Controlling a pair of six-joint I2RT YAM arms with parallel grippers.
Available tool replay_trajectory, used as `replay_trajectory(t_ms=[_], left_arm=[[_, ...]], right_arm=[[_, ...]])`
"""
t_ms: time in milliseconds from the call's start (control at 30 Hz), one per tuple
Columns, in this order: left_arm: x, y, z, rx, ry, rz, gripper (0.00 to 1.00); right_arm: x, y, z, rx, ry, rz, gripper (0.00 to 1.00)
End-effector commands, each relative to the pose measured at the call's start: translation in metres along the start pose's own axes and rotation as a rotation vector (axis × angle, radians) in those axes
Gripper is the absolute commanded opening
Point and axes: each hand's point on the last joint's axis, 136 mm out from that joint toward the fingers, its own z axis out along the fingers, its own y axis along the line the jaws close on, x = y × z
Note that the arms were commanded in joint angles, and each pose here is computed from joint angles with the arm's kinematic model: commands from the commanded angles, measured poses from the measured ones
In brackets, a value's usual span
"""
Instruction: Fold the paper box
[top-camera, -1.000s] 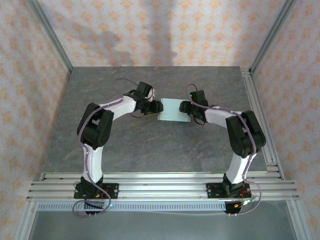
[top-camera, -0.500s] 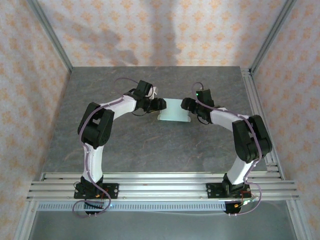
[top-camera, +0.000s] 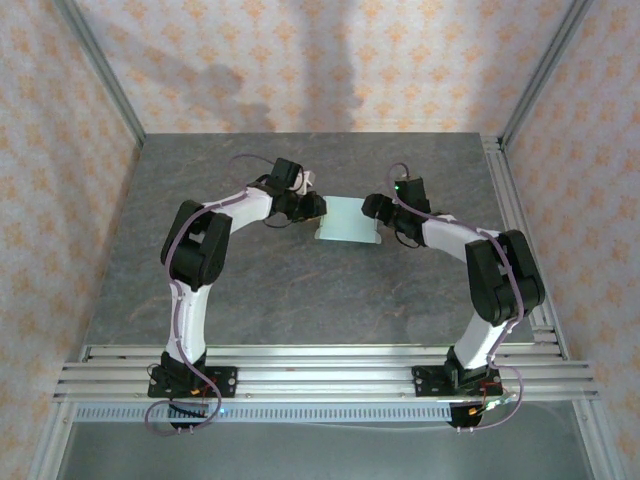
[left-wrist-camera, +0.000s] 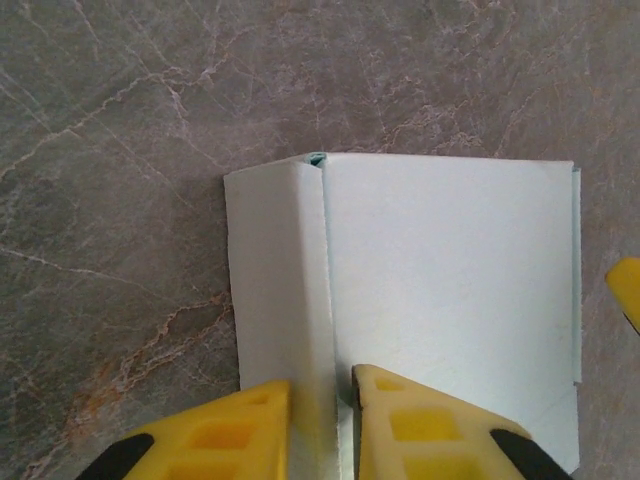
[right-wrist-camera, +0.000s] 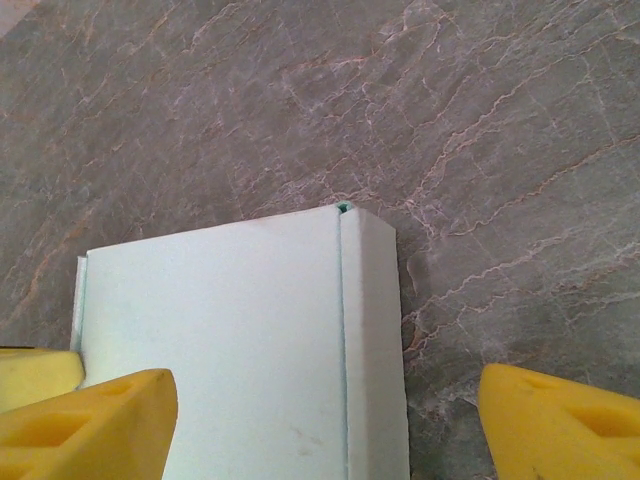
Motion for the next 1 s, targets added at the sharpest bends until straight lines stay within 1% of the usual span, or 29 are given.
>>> replay_trajectory(t_ms=[0, 367, 433, 567, 700, 833, 900, 967], left_arm=[[-0.006, 0.003, -0.002, 0.020, -0.016, -0.005, 0.18], [-0.001, 0.014, -0.005, 0.054, -0.020, -0.033, 0.12], [-0.001, 0.018, -0.006, 0.054, -0.020, -0.041, 0.12], [0.000, 0.022, -0.006, 0.055, -0.014, -0.041, 0.12], [0.002, 0.024, -0.005, 0.054, -0.009, -0.044, 0.12], [0.002, 0.025, -0.004, 0.052, -0.009, -0.042, 0.12], [0.002, 0.025, -0.005, 0.051, -0.007, -0.043, 0.12], [0.002, 0.026, -0.004, 0.050, -0.006, -0.042, 0.12]], right_arm=[[-0.003, 0.000, -0.003, -0.005, -0.007, 0.008, 0.79], [-0.008, 0.008, -0.006, -0.031, -0.015, 0.054, 0.78], [-0.007, 0.010, -0.006, -0.046, -0.009, 0.067, 0.80], [-0.006, 0.021, -0.005, -0.103, 0.012, 0.096, 0.83], [-0.007, 0.032, -0.002, -0.172, 0.031, 0.138, 0.82], [-0.012, 0.046, -0.002, -0.286, 0.046, 0.208, 0.78], [-0.014, 0.051, -0.003, -0.333, 0.051, 0.234, 0.74], [-0.016, 0.055, -0.003, -0.367, 0.056, 0.250, 0.73]])
